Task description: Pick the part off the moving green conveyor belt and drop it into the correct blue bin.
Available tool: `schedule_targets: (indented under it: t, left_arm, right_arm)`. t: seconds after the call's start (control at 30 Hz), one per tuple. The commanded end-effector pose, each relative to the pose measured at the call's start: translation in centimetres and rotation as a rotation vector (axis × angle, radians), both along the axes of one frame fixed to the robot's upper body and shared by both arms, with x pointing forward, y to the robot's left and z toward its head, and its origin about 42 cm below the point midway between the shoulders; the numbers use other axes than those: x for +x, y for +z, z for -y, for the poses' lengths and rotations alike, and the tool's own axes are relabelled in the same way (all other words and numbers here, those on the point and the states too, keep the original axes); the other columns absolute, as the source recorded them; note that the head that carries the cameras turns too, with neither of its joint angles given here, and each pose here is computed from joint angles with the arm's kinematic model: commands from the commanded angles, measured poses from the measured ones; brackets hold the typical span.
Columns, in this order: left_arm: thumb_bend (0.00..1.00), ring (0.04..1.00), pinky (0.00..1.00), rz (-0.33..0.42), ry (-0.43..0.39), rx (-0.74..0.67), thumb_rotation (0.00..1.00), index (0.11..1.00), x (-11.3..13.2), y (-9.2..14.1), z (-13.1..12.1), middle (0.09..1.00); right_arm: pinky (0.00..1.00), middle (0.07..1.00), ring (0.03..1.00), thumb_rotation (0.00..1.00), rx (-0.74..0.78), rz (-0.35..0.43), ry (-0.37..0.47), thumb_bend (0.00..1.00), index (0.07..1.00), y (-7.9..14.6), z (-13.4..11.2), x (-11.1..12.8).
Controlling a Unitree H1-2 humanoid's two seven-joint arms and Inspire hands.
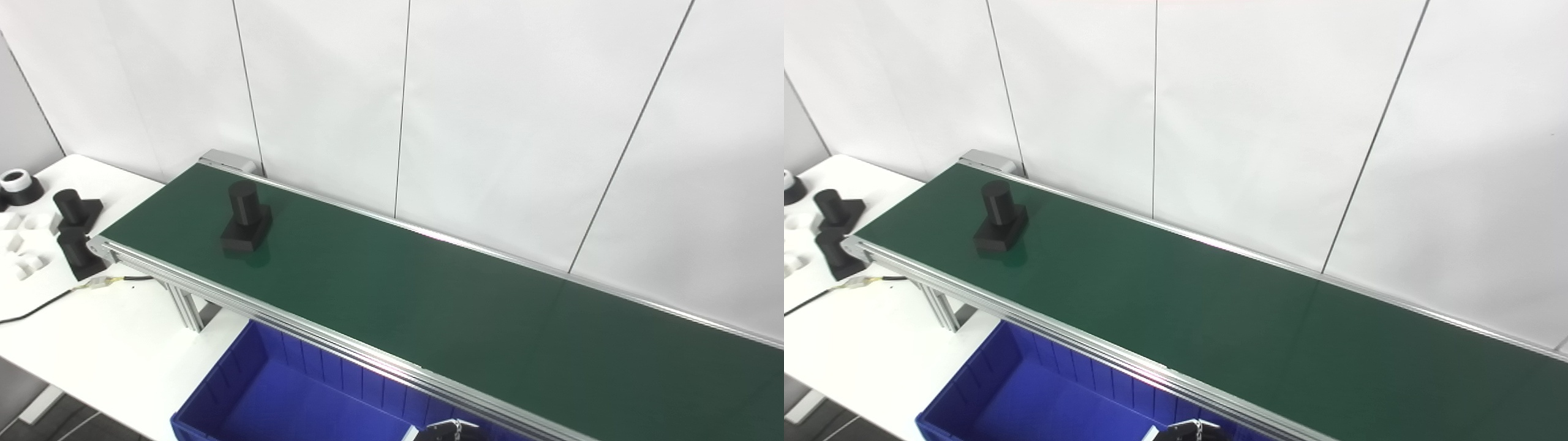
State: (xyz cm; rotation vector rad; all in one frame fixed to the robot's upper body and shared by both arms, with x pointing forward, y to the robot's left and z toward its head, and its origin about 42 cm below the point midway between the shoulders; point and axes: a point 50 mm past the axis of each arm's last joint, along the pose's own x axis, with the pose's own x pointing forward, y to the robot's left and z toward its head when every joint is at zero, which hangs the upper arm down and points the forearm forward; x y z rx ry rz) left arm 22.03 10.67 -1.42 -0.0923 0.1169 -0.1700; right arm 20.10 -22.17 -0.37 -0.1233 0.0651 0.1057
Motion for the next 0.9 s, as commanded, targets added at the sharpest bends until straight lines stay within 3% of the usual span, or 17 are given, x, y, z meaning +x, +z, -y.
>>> schedule_targets:
  t: [0.0, 0.37, 0.87]
  left_arm:
    - [0.73, 0.692, 0.72, 0.065, 0.019, -0.017, 0.0, 0.632, 1.03, 1.11, 0.39, 0.674]
    - [0.78, 0.671, 0.69, 0.062, 0.017, -0.035, 0.0, 0.628, 0.79, 1.11, 0.34, 0.659]
    - [0.79, 0.669, 0.69, 0.058, 0.017, -0.032, 0.0, 0.628, 0.79, 1.0, 0.29, 0.659]
  right_arm:
    - [0.79, 0.917, 0.874, 0.07, 0.02, 0.061, 0.009, 0.57, 0.851, 0.78, -0.22, 0.55]
    - [0.72, 0.891, 0.844, 0.06, -0.001, 0.071, 0.008, 0.58, 0.85, 0.92, -0.25, 0.6]
    - [0.73, 0.888, 0.839, 0.03, 0.011, 0.068, 0.004, 0.56, 0.857, 0.91, -0.06, 0.73]
